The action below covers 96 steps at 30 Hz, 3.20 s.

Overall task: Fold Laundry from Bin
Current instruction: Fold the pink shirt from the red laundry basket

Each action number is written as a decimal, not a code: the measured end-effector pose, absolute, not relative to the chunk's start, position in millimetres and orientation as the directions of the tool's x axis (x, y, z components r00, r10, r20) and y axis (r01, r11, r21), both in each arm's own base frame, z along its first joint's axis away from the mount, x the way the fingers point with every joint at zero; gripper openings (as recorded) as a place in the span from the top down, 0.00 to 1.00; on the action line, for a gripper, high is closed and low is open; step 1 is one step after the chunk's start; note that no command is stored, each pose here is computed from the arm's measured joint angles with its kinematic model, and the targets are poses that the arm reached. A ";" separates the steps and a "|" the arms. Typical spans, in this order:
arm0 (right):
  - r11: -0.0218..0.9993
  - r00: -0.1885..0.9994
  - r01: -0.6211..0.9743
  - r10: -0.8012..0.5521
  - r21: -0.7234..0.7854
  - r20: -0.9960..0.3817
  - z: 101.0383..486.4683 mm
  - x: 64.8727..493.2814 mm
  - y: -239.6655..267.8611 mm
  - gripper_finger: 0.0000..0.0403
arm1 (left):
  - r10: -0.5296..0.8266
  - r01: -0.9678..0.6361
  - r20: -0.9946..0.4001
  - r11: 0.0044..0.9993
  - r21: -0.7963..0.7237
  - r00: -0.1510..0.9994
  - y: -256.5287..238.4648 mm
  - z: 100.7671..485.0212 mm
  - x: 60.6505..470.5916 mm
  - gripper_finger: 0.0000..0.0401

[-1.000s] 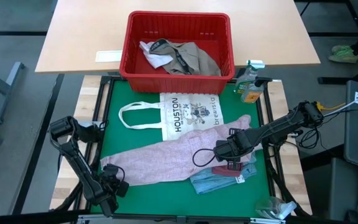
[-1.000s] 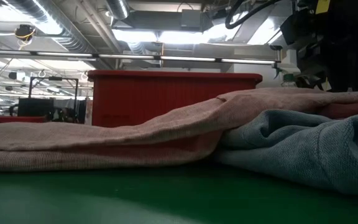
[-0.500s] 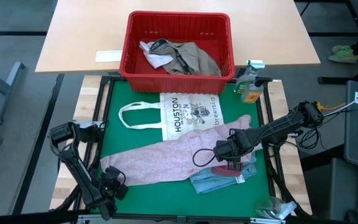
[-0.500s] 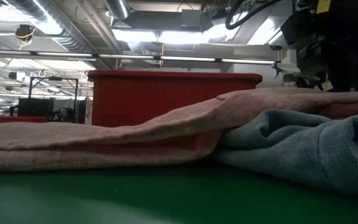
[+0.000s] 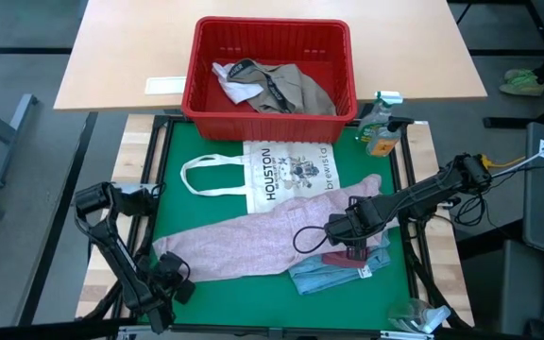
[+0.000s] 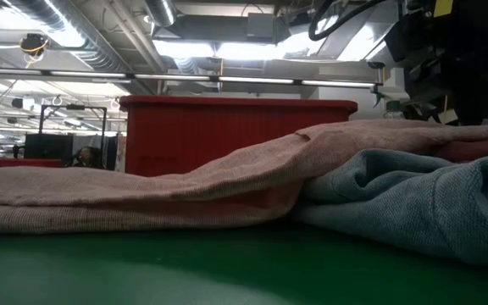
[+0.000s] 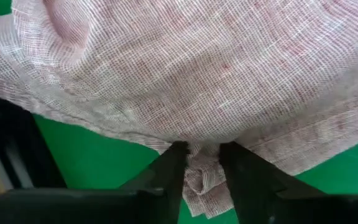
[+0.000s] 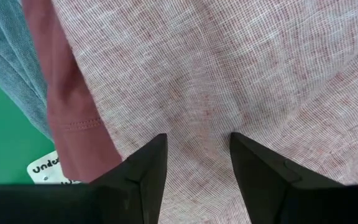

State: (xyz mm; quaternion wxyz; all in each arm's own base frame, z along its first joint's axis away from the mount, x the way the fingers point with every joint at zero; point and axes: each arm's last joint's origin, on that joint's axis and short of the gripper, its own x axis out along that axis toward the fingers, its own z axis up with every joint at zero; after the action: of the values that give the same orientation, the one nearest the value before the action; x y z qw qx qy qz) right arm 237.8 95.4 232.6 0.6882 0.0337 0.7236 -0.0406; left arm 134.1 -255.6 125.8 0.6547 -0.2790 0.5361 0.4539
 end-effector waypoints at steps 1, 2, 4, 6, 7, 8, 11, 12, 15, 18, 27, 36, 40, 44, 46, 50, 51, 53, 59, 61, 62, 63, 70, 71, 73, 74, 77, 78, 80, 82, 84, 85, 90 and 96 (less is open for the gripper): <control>0.994 -0.050 0.105 -0.007 -0.012 -0.999 232.6 237.8 95.4 0.57 | 0.295 -0.895 -0.955 0.431 0.117 0.017 -255.7 125.7 134.2 0.77; 0.994 -0.050 0.105 -0.007 -0.012 -0.999 232.6 237.8 95.4 0.57 | 0.295 -0.895 -0.955 0.432 0.114 0.021 -255.8 125.7 134.5 0.81; 0.994 -0.050 0.105 -0.007 -0.012 -0.999 232.6 237.8 95.4 0.57 | 0.295 -0.894 -0.955 0.436 0.099 0.038 -256.1 125.6 135.2 0.89; 0.994 -0.051 0.105 -0.007 -0.013 -0.999 232.6 237.8 95.4 0.57 | 0.301 -0.892 -0.952 0.442 0.089 0.054 -257.0 126.3 135.9 0.96; 0.994 -0.050 0.105 -0.007 -0.012 -0.999 232.6 237.8 95.4 0.57 | 0.304 -0.892 -0.951 0.443 0.089 0.056 -257.4 126.9 136.3 0.98; 0.994 -0.051 0.105 -0.007 -0.013 -0.999 232.6 237.8 95.4 0.57 | 0.305 -0.892 -0.951 0.443 0.090 0.055 -258.2 128.3 136.9 0.98; 0.994 -0.051 0.105 -0.007 -0.013 -0.999 232.6 237.8 95.4 0.57 | 0.307 -0.891 -0.950 0.445 0.093 0.055 -260.6 136.6 138.3 0.99; 0.994 -0.051 0.105 -0.007 -0.013 -0.999 232.6 237.8 95.4 0.57 | 0.310 -0.891 -0.949 0.445 0.094 0.054 -260.9 139.9 138.6 0.99; 0.994 -0.045 0.105 -0.004 -0.008 -0.999 234.7 236.8 95.0 0.57 | 0.302 -0.890 -0.950 0.451 0.065 0.084 -262.9 160.4 141.6 0.99; 0.994 -0.036 0.105 0.002 -0.002 -0.999 243.3 238.0 95.6 0.57 | 0.309 -0.891 -0.946 0.450 0.050 0.102 -262.9 177.8 145.2 0.99; 0.994 0.118 0.105 -0.002 0.010 -0.993 286.8 251.7 99.1 0.57 | 0.329 -0.843 -0.919 0.538 -0.009 0.219 -260.0 223.7 179.5 1.00; 0.992 0.266 0.101 0.042 0.071 -0.963 302.8 264.5 103.9 0.57 | 0.379 -0.795 -0.888 0.605 0.025 0.261 -233.6 232.6 220.9 1.00; 0.991 0.293 0.096 0.065 0.097 -0.954 303.5 267.5 105.4 0.57 | 0.373 -0.774 -0.880 0.633 0.010 0.293 -222.5 232.5 240.1 1.00; 0.991 0.284 0.096 0.063 0.093 -0.957 304.5 266.7 105.1 0.57 | 0.348 -0.722 -0.860 0.691 -0.034 0.373 -212.6 233.1 263.9 1.00; 0.990 0.292 0.094 0.070 0.101 -0.954 306.8 267.3 105.4 0.57 | 0.328 -0.697 -0.849 0.714 -0.064 0.414 -206.3 234.3 277.3 1.00; 0.992 0.310 0.075 0.077 0.105 -0.948 315.8 268.0 105.6 0.57 | 0.274 -0.623 -0.812 0.771 -0.135 0.516 -191.1 238.4 308.3 1.00; 0.992 0.312 0.072 0.078 0.105 -0.947 319.6 267.7 105.5 0.57 | 0.263 -0.600 -0.796 0.786 -0.151 0.545 -187.1 240.0 315.9 1.00; 0.992 0.320 0.068 0.081 0.108 -0.944 328.8 266.8 105.1 0.57 | 0.241 -0.556 -0.761 0.811 -0.183 0.602 -178.7 244.0 330.6 1.00; 0.995 0.350 0.089 0.012 0.046 -0.937 361.3 259.5 99.9 0.57 | 0.193 -0.454 -0.656 0.854 -0.254 0.730 -154.0 256.5 363.5 1.00; 0.995 0.363 0.099 -0.013 0.025 -0.932 372.0 256.4 97.8 0.57 | 0.178 -0.420 -0.617 0.866 -0.272 0.766 -147.4 260.9 371.8 1.00; 0.995 0.370 0.103 -0.025 0.014 -0.929 377.0 254.8 96.7 0.57 | 0.168 -0.402 -0.598 0.871 -0.283 0.784 -143.9 263.2 375.7 1.00; 0.994 0.379 0.106 -0.032 0.009 -0.925 381.9 253.6 95.9 0.57 | 0.157 -0.383 -0.576 0.876 -0.294 0.802 -141.1 265.7 379.3 1.00; 0.993 0.442 0.113 -0.029 0.024 -0.897 403.6 250.3 93.8 0.57 | 0.104 -0.285 -0.460 0.895 -0.344 0.882 -129.4 274.8 397.6 1.00; 0.993 0.447 0.113 -0.027 0.027 -0.894 403.9 250.7 94.0 0.57 | 0.095 -0.274 -0.452 0.896 -0.350 0.887 -129.5 272.9 400.3 1.00; 0.993 0.448 0.113 -0.026 0.028 -0.894 403.9 251.0 94.1 0.57 | 0.077 -0.253 -0.447 0.903 -0.349 0.891 -131.0 264.2 407.0 1.00; 0.993 0.449 0.113 -0.026 0.028 -0.893 403.9 251.2 94.2 0.57 | 0.072 -0.244 -0.444 0.907 -0.344 0.893 -131.1 259.2 410.8 1.00; 0.993 0.450 0.113 -0.025 0.029 -0.893 404.0 251.2 94.2 0.57 | 0.076 -0.244 -0.459 0.915 -0.320 0.885 -131.0 242.7 419.2 1.00; 0.993 0.450 0.113 -0.025 0.029 -0.893 404.0 251.2 94.2 0.57 | 0.080 -0.248 -0.458 0.914 -0.320 0.885 -129.8 238.2 422.2 0.99; 0.993 0.450 0.113 -0.025 0.029 -0.893 403.9 251.3 94.3 0.57 | 0.092 -0.261 -0.461 0.911 -0.318 0.883 -125.3 231.3 426.9 0.98; 0.993 0.450 0.114 -0.025 0.029 -0.893 403.9 251.3 94.3 0.57 | 0.106 -0.274 -0.456 0.907 -0.320 0.883 -120.0 225.9 431.7 0.97; 0.993 0.449 0.114 -0.025 0.029 -0.893 403.8 251.3 94.3 0.57 | 0.125 -0.293 -0.458 0.902 -0.316 0.880 -114.3 219.6 436.0 0.96; 0.993 0.451 0.114 -0.025 0.029 -0.892 403.9 251.4 94.3 0.57 | 0.129 -0.296 -0.453 0.900 -0.320 0.882 -111.7 218.1 437.9 0.95; 0.993 0.454 0.113 -0.024 0.032 -0.891 403.9 251.7 94.4 0.57 | 0.141 -0.288 -0.409 0.902 -0.323 0.902 -104.5 218.3 444.1 0.92; 0.993 0.455 0.113 -0.023 0.032 -0.890 404.0 251.9 94.5 0.57 | 0.131 -0.216 -0.316 0.944 -0.250 0.940 -106.0 227.6 447.8 0.81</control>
State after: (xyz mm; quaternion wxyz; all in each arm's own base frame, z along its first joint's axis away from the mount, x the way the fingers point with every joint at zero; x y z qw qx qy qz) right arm 251.9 94.5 404.0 0.8519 0.0434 0.5204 -0.0399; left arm 447.8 -106.0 227.6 0.9745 -0.1420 0.1490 0.0891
